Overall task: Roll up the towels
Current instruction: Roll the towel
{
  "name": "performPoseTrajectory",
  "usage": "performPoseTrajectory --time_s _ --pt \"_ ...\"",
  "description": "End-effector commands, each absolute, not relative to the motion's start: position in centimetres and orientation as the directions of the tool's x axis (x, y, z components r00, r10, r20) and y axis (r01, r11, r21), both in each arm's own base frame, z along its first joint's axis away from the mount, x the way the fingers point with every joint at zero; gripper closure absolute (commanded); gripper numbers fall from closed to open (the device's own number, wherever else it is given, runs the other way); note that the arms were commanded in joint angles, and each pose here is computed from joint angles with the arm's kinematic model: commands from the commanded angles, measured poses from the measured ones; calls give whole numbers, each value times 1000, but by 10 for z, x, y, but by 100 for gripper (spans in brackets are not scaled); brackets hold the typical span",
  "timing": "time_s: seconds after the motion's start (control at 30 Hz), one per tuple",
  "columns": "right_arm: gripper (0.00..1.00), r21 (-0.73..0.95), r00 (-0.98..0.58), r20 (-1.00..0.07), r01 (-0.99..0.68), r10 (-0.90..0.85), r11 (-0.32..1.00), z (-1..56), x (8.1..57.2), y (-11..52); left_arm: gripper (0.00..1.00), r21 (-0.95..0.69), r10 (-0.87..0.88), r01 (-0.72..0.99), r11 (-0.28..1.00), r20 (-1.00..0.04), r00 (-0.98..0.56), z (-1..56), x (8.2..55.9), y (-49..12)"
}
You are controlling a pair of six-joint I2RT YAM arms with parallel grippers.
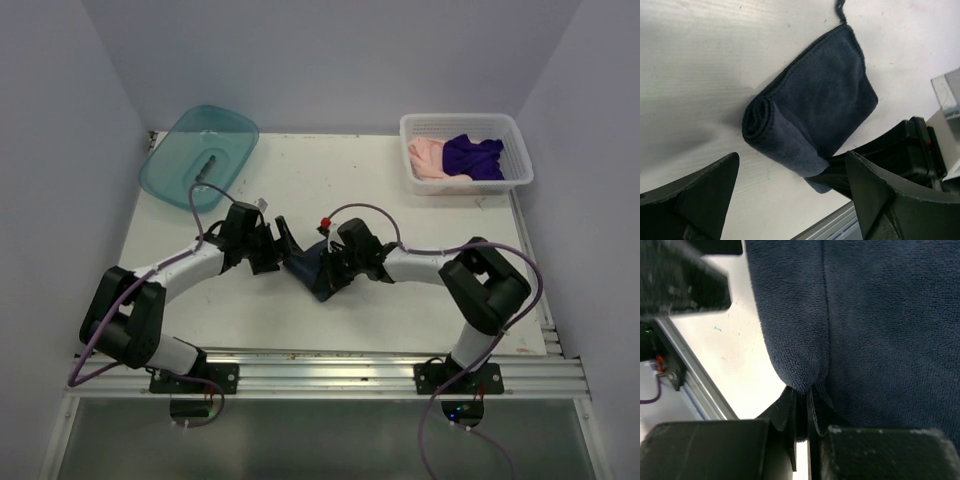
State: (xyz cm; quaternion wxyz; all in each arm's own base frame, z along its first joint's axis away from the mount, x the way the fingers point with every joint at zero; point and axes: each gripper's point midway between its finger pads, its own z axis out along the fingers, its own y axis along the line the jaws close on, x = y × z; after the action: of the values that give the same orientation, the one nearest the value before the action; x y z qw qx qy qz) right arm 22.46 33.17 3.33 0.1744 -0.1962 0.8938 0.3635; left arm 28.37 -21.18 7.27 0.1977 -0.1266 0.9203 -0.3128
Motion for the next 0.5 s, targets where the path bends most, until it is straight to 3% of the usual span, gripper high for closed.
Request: performPoseTrajectory --time_s 0.0,0.47 --pt "100 704 -908 -374 -410 -188 580 39 220 342 8 -644 -336 -62 763 -312 -888 76 280 -212" --pt "100 858 -984 -164 -175 -66 484 32 227 334 16 -642 -306 -53 765 -290 -907 53 280 -228"
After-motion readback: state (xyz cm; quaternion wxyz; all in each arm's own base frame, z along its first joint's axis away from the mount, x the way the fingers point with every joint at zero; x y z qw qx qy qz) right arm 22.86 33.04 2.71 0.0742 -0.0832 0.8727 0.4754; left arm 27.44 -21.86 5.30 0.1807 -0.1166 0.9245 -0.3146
